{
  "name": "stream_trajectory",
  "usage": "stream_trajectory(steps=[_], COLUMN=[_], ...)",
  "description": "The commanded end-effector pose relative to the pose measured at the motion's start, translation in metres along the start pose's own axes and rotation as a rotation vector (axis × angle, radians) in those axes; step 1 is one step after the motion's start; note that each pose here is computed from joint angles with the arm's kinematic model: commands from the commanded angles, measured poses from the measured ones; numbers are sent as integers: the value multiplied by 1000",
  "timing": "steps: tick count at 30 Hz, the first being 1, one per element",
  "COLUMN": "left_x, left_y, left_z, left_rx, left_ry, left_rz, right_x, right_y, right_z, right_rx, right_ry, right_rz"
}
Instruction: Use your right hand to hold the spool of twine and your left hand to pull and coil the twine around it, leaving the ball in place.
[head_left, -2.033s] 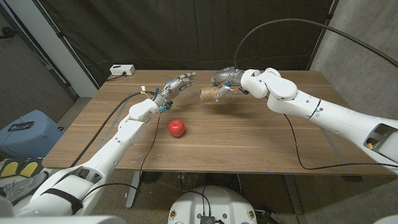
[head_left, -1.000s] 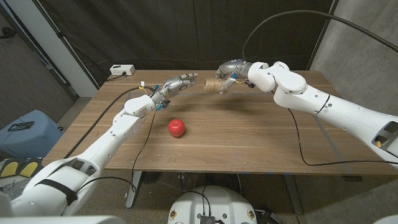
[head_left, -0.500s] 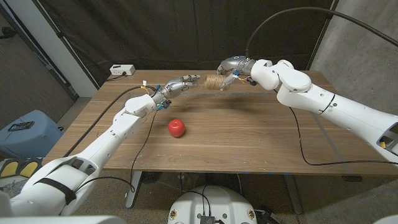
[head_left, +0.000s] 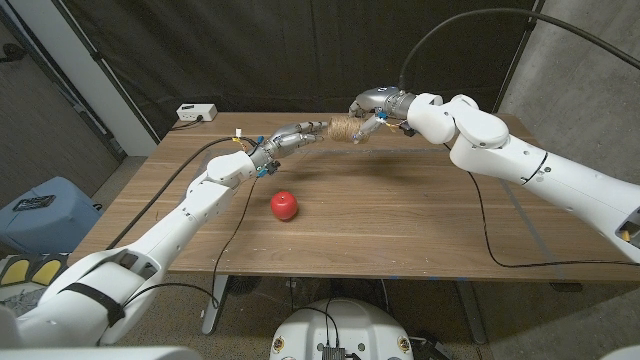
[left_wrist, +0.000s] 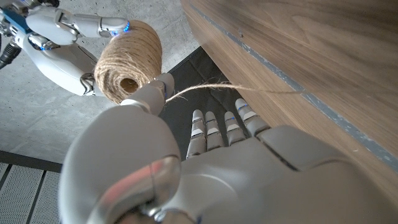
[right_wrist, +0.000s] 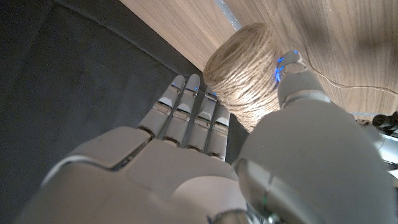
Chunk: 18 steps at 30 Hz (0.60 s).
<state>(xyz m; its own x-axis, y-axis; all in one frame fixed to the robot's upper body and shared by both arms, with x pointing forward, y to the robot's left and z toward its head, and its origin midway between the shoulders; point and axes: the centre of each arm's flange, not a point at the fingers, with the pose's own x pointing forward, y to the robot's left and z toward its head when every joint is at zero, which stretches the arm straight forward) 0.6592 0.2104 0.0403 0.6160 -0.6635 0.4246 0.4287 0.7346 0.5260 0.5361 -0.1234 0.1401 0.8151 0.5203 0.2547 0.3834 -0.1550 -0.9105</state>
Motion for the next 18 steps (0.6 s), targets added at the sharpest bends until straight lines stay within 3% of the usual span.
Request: stream_trajectory(steps=[1, 18], left_x=[7, 11], left_y=[-6, -13], left_z=[0, -2], left_rx=[3, -3], left_ry=[-5, 2], left_rz=[-4, -17], right_x=[-9, -7], right_y=[-6, -19], right_z=[5, 6], right_rx=[5, -1], right_ry=[-18, -45], right_rz=[-19, -35])
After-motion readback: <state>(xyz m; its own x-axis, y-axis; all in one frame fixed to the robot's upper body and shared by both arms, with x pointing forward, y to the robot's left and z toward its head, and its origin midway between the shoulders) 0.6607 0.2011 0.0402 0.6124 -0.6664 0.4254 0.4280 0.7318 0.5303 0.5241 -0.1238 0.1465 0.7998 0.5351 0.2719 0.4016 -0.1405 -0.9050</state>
